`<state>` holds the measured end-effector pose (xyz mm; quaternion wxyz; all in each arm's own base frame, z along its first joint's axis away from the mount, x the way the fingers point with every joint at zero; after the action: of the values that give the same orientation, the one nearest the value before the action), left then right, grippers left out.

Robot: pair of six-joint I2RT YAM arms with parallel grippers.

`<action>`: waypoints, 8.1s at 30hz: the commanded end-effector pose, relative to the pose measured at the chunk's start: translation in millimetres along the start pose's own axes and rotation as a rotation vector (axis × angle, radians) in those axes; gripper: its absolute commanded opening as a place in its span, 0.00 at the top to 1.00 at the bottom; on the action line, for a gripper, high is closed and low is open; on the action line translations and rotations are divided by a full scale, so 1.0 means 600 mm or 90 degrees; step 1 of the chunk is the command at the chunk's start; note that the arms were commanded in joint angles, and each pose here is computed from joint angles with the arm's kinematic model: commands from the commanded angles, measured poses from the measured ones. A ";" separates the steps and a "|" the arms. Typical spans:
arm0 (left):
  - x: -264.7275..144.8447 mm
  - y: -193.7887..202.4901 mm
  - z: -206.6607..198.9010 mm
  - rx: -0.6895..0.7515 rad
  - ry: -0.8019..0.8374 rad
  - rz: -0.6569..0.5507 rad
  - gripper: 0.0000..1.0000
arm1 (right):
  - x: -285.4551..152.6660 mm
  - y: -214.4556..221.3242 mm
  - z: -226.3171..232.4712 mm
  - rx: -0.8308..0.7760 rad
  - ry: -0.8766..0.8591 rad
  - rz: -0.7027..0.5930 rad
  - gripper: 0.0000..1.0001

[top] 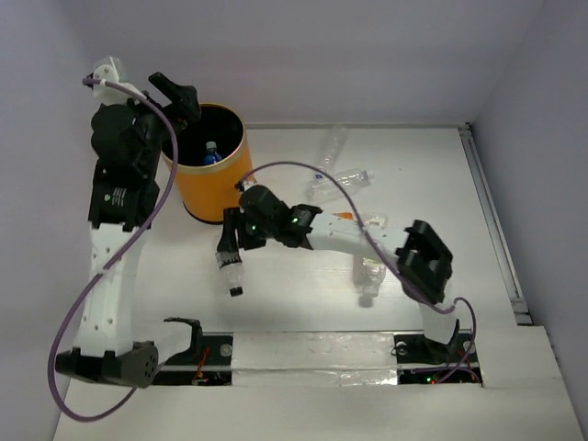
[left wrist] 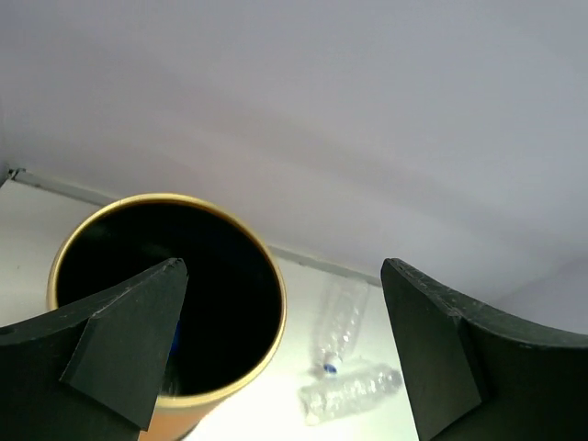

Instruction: Put the plastic bottles in the bin

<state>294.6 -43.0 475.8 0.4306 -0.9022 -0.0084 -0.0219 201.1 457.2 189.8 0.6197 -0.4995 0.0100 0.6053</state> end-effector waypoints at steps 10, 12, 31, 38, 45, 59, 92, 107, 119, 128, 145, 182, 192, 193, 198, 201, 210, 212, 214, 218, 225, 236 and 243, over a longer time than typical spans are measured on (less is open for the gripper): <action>-0.170 0.128 0.084 -0.120 -0.015 0.141 0.20 | -0.349 -0.331 0.050 -0.078 0.001 -0.436 0.57; -0.184 0.163 0.112 -0.137 -0.046 0.171 0.23 | -0.401 -0.388 0.053 -0.076 0.000 -0.508 0.58; -0.208 0.349 0.168 -0.165 -0.039 0.404 0.25 | -0.259 -0.550 -0.018 0.099 -0.041 -0.794 0.56; -0.200 0.386 0.155 -0.107 -0.007 0.452 0.23 | -0.199 -0.523 -0.026 0.041 -0.012 -0.730 0.23; -0.193 0.411 0.145 -0.059 0.012 0.479 0.22 | -0.189 -0.511 -0.023 0.014 0.002 -0.700 0.09; -0.131 0.441 0.053 0.243 0.168 0.525 0.21 | -0.451 -0.275 -0.097 -0.017 0.155 -0.599 0.96; 0.000 0.740 -0.026 0.507 0.347 0.735 0.15 | -0.502 0.155 -0.267 0.256 0.358 -0.375 0.05; -0.017 0.752 0.001 0.487 0.319 0.750 0.44 | -0.478 0.090 -0.344 0.221 0.406 -0.301 0.02; -0.082 0.577 -0.055 0.359 0.334 0.613 0.48 | -0.425 0.031 -0.416 0.151 0.423 -0.153 0.00; -0.085 0.347 -0.157 0.231 0.333 0.390 0.48 | -0.384 0.051 -0.453 0.137 0.437 -0.029 0.00; 0.077 -0.040 -0.087 0.036 0.142 -0.029 0.49 | -0.322 0.070 -0.489 0.150 0.398 0.036 0.06; -0.085 0.052 0.041 -0.048 0.060 0.050 0.80 | -0.502 -0.465 0.043 -0.042 -0.124 -0.682 0.27; -0.145 0.090 0.060 0.022 -0.054 0.067 1.00 | -0.395 -0.555 0.044 -0.017 -0.053 -0.864 0.26; -0.142 0.089 0.061 0.027 -0.065 0.062 1.00 | -0.390 -0.561 0.034 -0.006 -0.028 -0.883 0.26; -0.131 0.082 0.038 0.034 -0.048 0.069 1.00 | -0.299 -0.560 0.002 -0.039 0.050 -0.881 0.26; -0.134 0.076 0.025 0.034 -0.038 0.070 1.00 | -0.252 -0.552 -0.014 -0.081 0.088 -0.854 0.25; -0.130 0.046 -0.021 0.031 0.018 0.059 0.47 | -0.210 -0.520 0.019 -0.171 0.066 -0.778 0.00; -0.134 0.029 -0.036 0.024 0.039 0.049 0.32 | -0.230 -0.520 0.028 -0.169 0.060 -0.779 0.00; -0.138 0.021 -0.049 0.020 0.063 0.047 0.27 | -0.247 -0.520 0.036 -0.168 0.050 -0.780 0.00; -0.140 0.024 -0.063 0.015 0.101 0.063 0.26 | -0.272 -0.525 0.033 -0.140 0.022 -0.765 0.00; -0.129 0.067 -0.073 0.045 0.165 0.132 0.39 | -0.349 -0.484 0.013 -0.096 0.100 -0.745 0.57; -0.027 0.250 -0.064 0.056 0.228 0.380 0.84 | -0.475 -0.234 -0.168 0.041 0.287 -0.624 1.00; 0.047 0.414 -0.126 0.200 0.229 0.432 0.94 | -0.501 -0.064 -0.209 0.091 0.300 -0.503 1.00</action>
<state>316.4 -219.6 314.8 0.4972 -0.7817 0.3749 0.0330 250.9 177.3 355.9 0.8147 -0.5581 -0.0284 0.1551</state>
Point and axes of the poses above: each gripper's point midway between its finger pads, its own x axis out along the fingers, its own z axis along the line the jaws close on, y = z × x, the point moved 8 cm from there along -x, back along the fingers, and after that the axes turned 11 degrees about -x, right-handed, at the moved point
